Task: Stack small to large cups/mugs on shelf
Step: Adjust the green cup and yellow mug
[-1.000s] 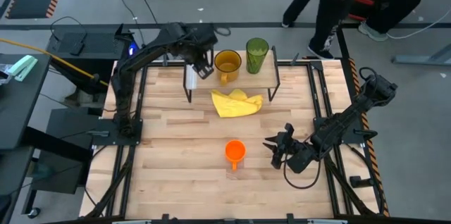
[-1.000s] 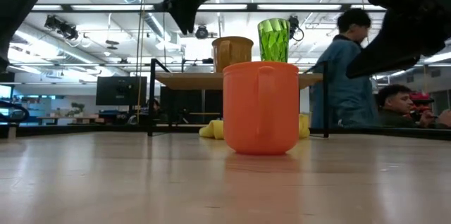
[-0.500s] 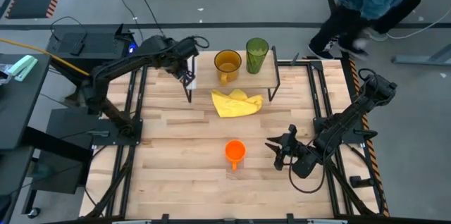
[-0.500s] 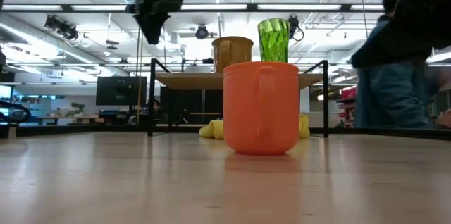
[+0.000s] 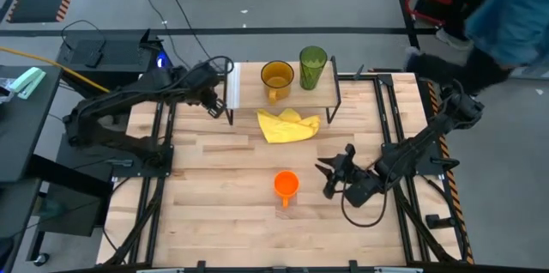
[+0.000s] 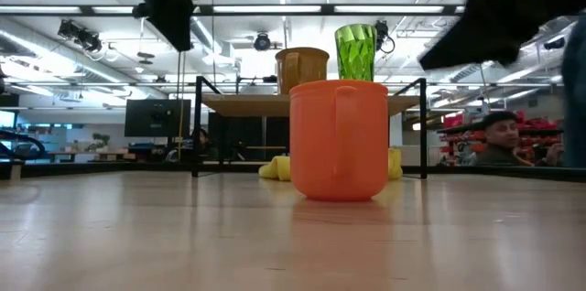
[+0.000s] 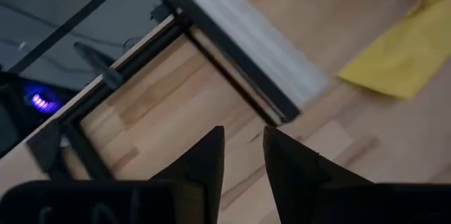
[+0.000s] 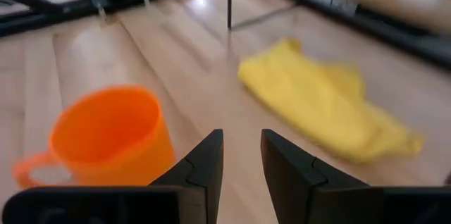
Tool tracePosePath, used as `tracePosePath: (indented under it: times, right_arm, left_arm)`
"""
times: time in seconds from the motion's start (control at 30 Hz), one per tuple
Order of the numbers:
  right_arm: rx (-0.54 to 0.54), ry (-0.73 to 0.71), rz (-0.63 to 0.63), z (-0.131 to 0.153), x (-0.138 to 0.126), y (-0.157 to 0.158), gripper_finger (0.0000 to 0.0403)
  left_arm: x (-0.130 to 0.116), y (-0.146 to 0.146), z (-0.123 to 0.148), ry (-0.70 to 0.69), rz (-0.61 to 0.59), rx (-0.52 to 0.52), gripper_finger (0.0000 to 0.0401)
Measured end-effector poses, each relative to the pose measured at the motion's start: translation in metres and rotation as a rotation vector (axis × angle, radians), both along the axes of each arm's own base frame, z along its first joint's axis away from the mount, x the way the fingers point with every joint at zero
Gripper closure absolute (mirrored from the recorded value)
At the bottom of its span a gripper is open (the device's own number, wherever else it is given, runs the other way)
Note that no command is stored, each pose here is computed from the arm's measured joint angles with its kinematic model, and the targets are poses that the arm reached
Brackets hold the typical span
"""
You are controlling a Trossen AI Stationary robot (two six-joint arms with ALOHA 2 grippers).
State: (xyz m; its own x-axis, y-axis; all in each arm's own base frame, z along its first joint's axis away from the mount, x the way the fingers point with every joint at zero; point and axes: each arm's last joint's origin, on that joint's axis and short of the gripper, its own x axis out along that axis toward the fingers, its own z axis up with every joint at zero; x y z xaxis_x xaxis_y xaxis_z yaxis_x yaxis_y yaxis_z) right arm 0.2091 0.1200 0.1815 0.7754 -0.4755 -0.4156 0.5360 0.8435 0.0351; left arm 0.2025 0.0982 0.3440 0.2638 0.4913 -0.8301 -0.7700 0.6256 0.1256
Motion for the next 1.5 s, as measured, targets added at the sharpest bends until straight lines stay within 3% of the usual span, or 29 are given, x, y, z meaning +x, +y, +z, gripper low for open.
tracePosePath:
  times: [0.27, 0.47, 0.67, 0.93, 1.23, 1.5]
  right_arm:
    - [-0.193, 0.067, 0.025, 0.079, 0.041, -0.017, 0.0299]
    - [-0.153, 0.009, -0.136, 0.157, 0.037, -0.066, 0.0322]
    - [-0.121, -0.053, -0.078, 0.214, 0.042, -0.105, 0.0345]
    - [-0.15, 0.012, -0.045, 0.238, 0.068, -0.154, 0.0397]
    - [-0.22, 0.143, -0.051, 0.235, 0.103, -0.194, 0.0398]
    - [-0.258, 0.396, -0.071, 0.219, 0.126, -0.223, 0.04]
  left_arm:
    - [0.001, -0.021, -0.01, -0.103, -0.099, 0.044, 0.0295]
    - [-0.002, -0.032, -0.023, -0.091, -0.13, 0.07, 0.0301]
    - [0.0, -0.033, -0.033, -0.133, -0.159, 0.115, 0.0302]
    - [0.002, -0.032, -0.033, -0.141, -0.179, 0.136, 0.0306]
    - [0.002, -0.032, -0.033, -0.135, -0.19, 0.14, 0.0306]
    - [0.002, -0.032, -0.033, -0.126, -0.203, 0.147, 0.0316]
